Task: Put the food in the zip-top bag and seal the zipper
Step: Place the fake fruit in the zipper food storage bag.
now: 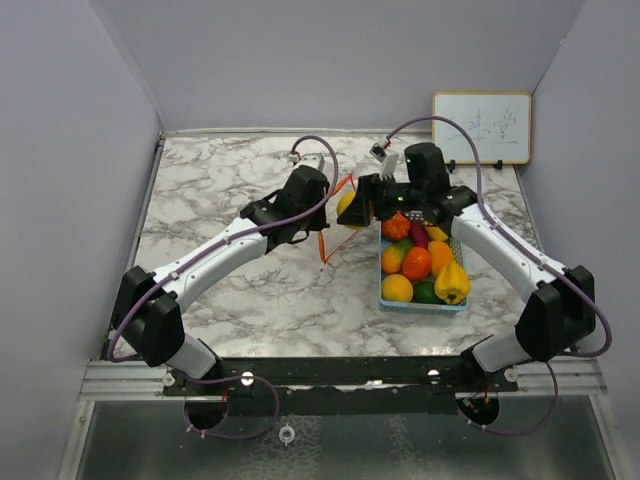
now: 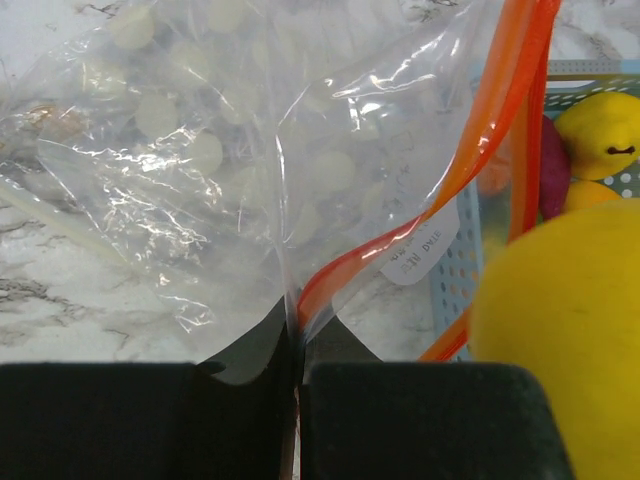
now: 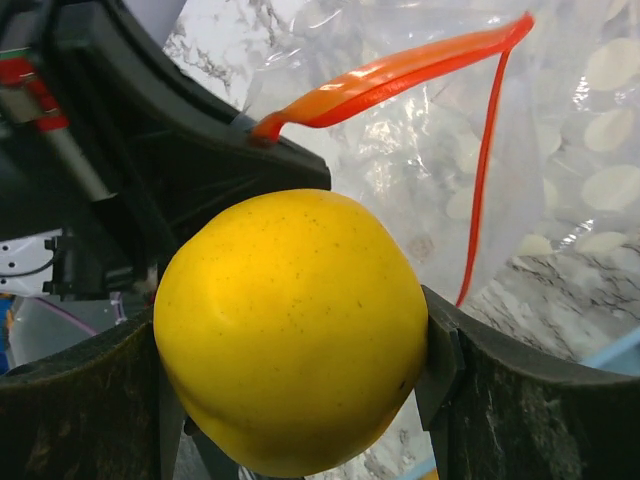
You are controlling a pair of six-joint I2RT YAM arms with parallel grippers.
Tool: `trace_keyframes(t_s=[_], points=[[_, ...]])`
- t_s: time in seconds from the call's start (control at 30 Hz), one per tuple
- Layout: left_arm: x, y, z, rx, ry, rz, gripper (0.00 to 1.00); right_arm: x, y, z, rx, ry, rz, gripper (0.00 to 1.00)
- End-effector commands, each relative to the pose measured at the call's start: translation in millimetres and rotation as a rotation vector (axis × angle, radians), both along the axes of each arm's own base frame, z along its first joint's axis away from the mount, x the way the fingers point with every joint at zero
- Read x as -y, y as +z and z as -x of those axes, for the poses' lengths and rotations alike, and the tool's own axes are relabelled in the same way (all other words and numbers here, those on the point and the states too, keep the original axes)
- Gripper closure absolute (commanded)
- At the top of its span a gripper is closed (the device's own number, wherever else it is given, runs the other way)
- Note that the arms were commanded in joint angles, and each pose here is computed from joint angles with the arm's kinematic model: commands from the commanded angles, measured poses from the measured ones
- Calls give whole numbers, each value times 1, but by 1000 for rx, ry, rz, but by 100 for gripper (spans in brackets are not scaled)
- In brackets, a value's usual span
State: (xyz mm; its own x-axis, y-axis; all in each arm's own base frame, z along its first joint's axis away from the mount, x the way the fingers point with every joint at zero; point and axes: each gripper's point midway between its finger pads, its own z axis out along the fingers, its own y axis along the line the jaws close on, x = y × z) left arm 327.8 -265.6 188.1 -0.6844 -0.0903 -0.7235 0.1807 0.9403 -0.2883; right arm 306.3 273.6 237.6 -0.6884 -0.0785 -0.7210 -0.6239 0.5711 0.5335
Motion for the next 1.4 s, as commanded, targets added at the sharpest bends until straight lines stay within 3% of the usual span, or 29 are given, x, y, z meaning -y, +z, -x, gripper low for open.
trace_keyframes(t_s=[0.0,0.17,0.3,0.4,0.6,0.7,0.93,1.37], points=[[23,33,-3,33,-40,134,100,-24,-3,-11,-24,18,-69,45],[28,45,2,17,-51,187,100,-8,-27,-48,-32,-191,35,36],[29,53,7,-22,-51,267,100,12,-25,-70,8,-320,147,20],[26,51,9,-45,-39,301,100,24,-17,-72,55,-344,199,0],[23,36,4,-78,-11,347,100,47,13,-59,127,-383,240,0],[22,33,1,-87,-3,349,100,84,15,-55,133,-523,349,0],[21,42,-2,-70,-18,371,100,178,-44,-46,-4,-761,682,0],[22,37,3,-84,-36,386,100,222,-116,-68,26,-831,1031,12]])
